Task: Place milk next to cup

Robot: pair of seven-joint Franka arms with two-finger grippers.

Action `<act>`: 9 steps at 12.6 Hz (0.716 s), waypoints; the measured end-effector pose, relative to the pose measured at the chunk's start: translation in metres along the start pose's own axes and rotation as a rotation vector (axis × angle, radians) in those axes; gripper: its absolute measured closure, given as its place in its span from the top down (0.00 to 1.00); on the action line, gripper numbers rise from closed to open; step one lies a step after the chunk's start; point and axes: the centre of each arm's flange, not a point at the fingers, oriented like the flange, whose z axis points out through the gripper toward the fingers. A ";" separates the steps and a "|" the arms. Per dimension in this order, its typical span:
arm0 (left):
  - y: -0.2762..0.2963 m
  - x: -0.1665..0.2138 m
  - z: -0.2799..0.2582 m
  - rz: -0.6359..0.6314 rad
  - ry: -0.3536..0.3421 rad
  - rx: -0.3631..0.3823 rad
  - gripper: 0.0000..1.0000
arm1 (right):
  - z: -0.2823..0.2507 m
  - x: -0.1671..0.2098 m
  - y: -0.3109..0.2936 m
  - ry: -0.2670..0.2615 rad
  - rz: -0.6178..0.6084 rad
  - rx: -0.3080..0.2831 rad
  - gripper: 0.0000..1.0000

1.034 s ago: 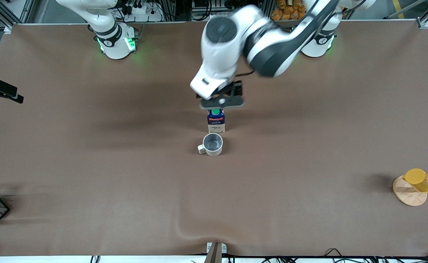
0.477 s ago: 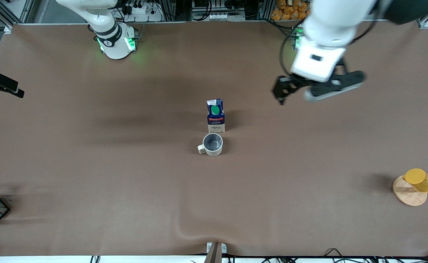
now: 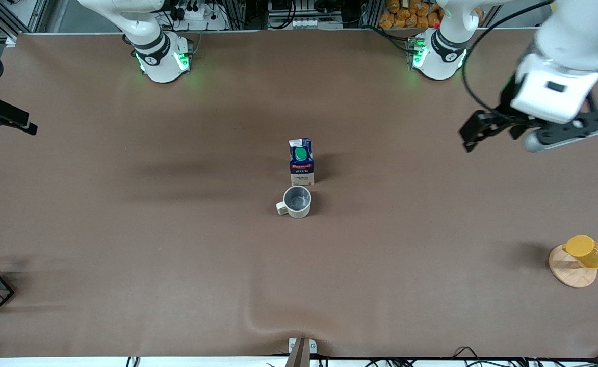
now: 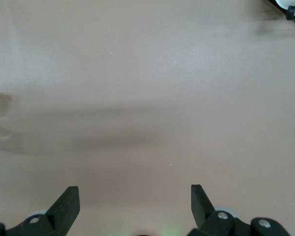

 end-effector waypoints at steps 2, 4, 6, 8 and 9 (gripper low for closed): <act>-0.012 0.000 -0.006 0.031 -0.003 0.010 1.00 | -0.002 -0.001 -0.002 0.002 -0.001 0.000 1.00; -0.015 -0.005 -0.009 0.064 -0.019 0.025 1.00 | -0.001 -0.001 -0.002 0.001 0.000 0.000 1.00; -0.022 -0.011 -0.014 0.085 -0.035 0.040 1.00 | -0.001 -0.001 -0.002 0.000 0.000 0.000 1.00; -0.033 -0.019 -0.026 0.092 -0.047 0.041 1.00 | -0.001 -0.001 -0.002 -0.001 -0.001 0.000 1.00; -0.038 -0.023 -0.033 0.094 -0.047 0.042 1.00 | 0.000 -0.001 -0.003 -0.001 -0.002 0.000 1.00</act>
